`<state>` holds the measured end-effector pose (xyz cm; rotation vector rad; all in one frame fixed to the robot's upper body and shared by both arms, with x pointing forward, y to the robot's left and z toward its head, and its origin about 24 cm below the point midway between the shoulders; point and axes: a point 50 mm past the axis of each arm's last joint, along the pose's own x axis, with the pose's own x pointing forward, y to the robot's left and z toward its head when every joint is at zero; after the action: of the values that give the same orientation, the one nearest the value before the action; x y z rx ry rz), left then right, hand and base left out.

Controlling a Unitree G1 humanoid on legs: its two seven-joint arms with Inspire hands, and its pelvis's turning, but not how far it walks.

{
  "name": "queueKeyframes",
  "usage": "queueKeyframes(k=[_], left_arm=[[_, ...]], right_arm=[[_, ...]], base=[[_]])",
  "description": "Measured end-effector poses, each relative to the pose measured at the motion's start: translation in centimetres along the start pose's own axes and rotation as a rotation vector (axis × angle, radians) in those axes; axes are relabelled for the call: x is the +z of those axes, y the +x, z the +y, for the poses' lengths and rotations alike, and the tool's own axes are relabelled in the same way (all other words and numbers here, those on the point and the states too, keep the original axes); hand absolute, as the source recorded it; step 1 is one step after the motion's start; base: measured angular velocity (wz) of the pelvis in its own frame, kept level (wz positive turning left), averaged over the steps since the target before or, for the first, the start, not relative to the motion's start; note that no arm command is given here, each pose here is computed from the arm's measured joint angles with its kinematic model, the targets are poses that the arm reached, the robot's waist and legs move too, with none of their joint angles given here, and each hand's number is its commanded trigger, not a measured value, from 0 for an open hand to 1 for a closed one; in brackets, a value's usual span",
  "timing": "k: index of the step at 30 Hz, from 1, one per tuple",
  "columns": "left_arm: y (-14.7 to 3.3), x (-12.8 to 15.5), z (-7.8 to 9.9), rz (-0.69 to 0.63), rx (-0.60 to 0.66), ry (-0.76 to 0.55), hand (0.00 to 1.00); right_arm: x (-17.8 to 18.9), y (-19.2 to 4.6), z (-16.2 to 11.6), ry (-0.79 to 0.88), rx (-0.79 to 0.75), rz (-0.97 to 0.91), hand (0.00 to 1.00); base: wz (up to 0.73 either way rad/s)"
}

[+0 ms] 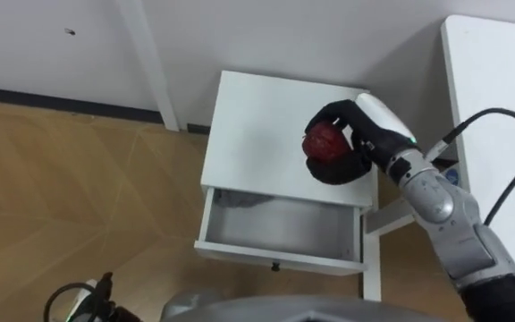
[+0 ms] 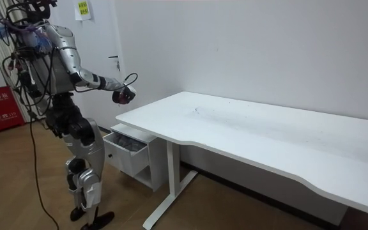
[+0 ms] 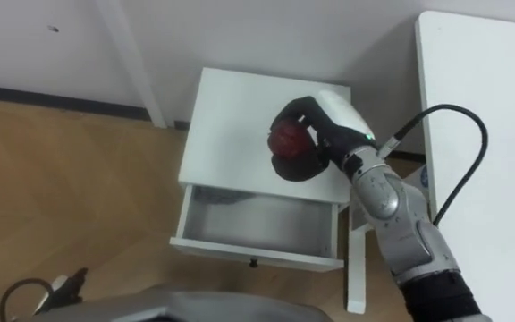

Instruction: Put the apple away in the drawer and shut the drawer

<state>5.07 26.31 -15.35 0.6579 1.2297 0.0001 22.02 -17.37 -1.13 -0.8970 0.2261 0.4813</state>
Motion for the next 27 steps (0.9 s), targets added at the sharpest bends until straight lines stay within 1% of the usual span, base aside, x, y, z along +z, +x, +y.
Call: queueKeyframes(k=[4, 8, 17, 18, 19, 20, 27], left_arm=[[-0.1, 0.1, -0.4, -0.001, -0.01, -0.004, 0.0], [-0.1, 0.1, -0.6, -0.002, -0.014, -0.006, 0.0], [-0.1, 0.4, -0.7, -0.008, -0.013, -0.008, 0.0], [-0.1, 0.4, -0.7, -0.009, -0.008, -0.004, 0.0], [-0.1, 0.4, -0.7, -0.01, -0.006, -0.002, 0.0], [-0.1, 0.4, -0.8, -0.01, -0.003, -0.001, 0.0], [-0.1, 0.5, -0.8, -0.012, 0.001, -0.002, 0.0]], right_arm=[[-0.3, 0.2, 1.3, 0.003, 0.048, 0.022, 1.0], [-0.4, 0.3, 1.7, 0.016, 0.06, 0.03, 1.0], [-1.0, -0.4, 3.0, 0.042, 0.1, 0.057, 1.0], [-1.1, -0.5, 3.2, 0.046, 0.105, 0.062, 0.91], [-1.2, -0.5, 3.3, 0.049, 0.107, 0.066, 0.24], [-1.4, -0.6, 3.6, 0.054, 0.116, 0.077, 0.0], [-1.9, -0.8, 4.1, 0.057, 0.134, 0.102, 0.0]], base=[[0.02], [0.01], [0.05], [0.0], [0.0], [0.0], [0.0]])
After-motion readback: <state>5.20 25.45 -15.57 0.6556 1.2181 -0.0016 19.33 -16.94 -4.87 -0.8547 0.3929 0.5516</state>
